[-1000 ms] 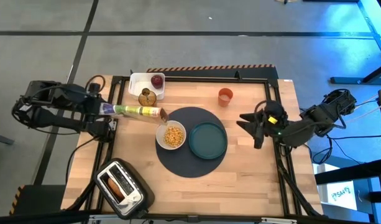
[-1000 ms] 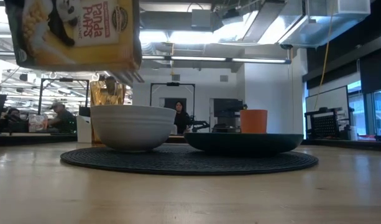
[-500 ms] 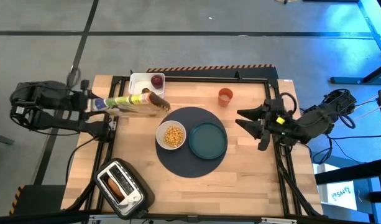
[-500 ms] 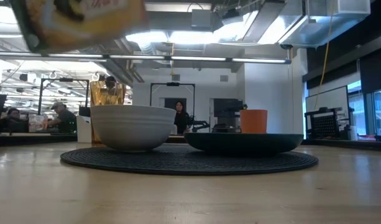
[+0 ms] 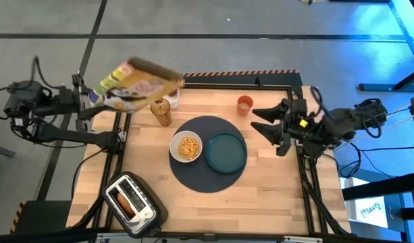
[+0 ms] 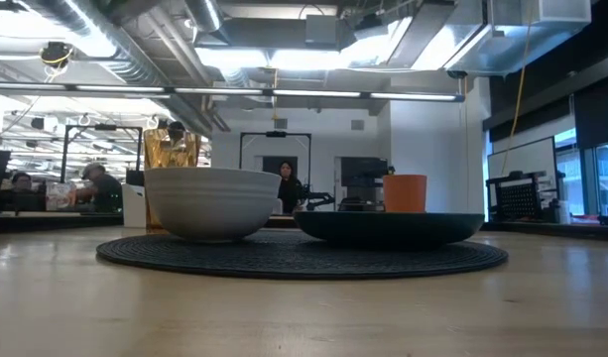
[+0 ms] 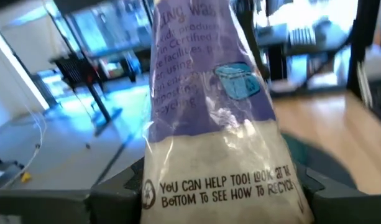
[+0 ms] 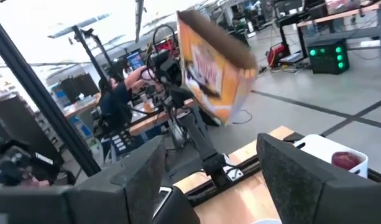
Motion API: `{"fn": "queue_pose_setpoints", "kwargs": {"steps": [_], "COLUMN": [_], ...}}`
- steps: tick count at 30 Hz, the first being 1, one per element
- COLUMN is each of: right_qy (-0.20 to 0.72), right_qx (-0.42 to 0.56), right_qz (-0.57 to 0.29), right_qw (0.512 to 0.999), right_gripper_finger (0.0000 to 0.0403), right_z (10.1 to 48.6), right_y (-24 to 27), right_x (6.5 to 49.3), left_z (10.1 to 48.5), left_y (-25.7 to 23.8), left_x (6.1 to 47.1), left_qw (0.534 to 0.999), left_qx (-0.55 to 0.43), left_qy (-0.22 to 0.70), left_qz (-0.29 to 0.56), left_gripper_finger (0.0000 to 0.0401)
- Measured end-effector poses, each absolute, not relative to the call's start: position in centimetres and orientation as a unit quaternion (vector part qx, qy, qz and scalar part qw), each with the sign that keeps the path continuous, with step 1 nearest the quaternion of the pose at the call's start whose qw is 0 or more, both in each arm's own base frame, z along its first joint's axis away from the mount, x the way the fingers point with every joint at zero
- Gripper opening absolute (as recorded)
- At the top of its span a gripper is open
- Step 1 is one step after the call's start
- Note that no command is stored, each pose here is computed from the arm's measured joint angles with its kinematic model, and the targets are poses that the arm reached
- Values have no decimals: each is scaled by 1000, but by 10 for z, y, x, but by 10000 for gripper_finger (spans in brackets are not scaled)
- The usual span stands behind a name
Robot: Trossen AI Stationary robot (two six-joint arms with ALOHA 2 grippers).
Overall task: Arrange a breakfast setting
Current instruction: Pour the cereal from the orange cereal box into the white bowl
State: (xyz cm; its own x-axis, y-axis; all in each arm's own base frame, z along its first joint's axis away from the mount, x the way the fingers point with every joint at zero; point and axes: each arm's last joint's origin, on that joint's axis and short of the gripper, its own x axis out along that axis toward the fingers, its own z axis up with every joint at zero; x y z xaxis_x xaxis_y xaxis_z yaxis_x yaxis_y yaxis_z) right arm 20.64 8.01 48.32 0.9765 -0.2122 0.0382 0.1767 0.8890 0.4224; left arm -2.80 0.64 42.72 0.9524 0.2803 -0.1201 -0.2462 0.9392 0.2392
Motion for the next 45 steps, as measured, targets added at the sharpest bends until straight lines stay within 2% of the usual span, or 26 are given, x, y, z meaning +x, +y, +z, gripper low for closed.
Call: {"fn": "queue_pose_setpoints", "kwargs": {"steps": [10, 16, 18, 20, 21, 25, 30, 34, 38, 42, 45], "right_qy": [-103, -121, -107, -44, -17, 30, 30, 89, 73, 77, 78], "right_qx": [79, 58, 73, 72, 84, 135, 162, 202, 261, 290, 306], "right_qz": [-84, -100, -151, -230, -240, -180, -181, -195, -182, -194, -173], "right_qw": [988, 986, 980, 970, 967, 974, 970, 956, 945, 934, 933], "right_gripper_finger": [246, 252, 263, 273, 275, 271, 267, 272, 273, 273, 273], "right_z": [483, 477, 469, 448, 434, 392, 391, 359, 340, 314, 308], "right_y": [53, 26, 10, -9, -18, -26, -24, -23, -11, 2, 13], "right_x": [261, 286, 295, 307, 315, 333, 305, 283, 251, 236, 231], "left_z": [438, 428, 422, 412, 407, 377, 363, 362, 354, 339, 334], "left_y": [7, 7, 8, 8, 8, 7, 6, 5, 3, 3, 3], "left_x": [9, 44, 53, 63, 67, 84, 84, 78, 68, 53, 45], "left_qw": [983, 977, 976, 977, 979, 991, 994, 994, 998, 999, 999], "left_qx": [84, 67, 71, 86, 84, 34, -6, -15, -26, -36, -36], "left_qy": [-84, -155, -160, -143, -136, -86, -81, -88, -58, -3, 9], "left_qz": [143, 129, 131, 131, 126, 101, 70, 55, 24, 32, 40], "left_gripper_finger": [203, 202, 197, 182, 171, 139, 131, 130, 130, 130, 130]}}
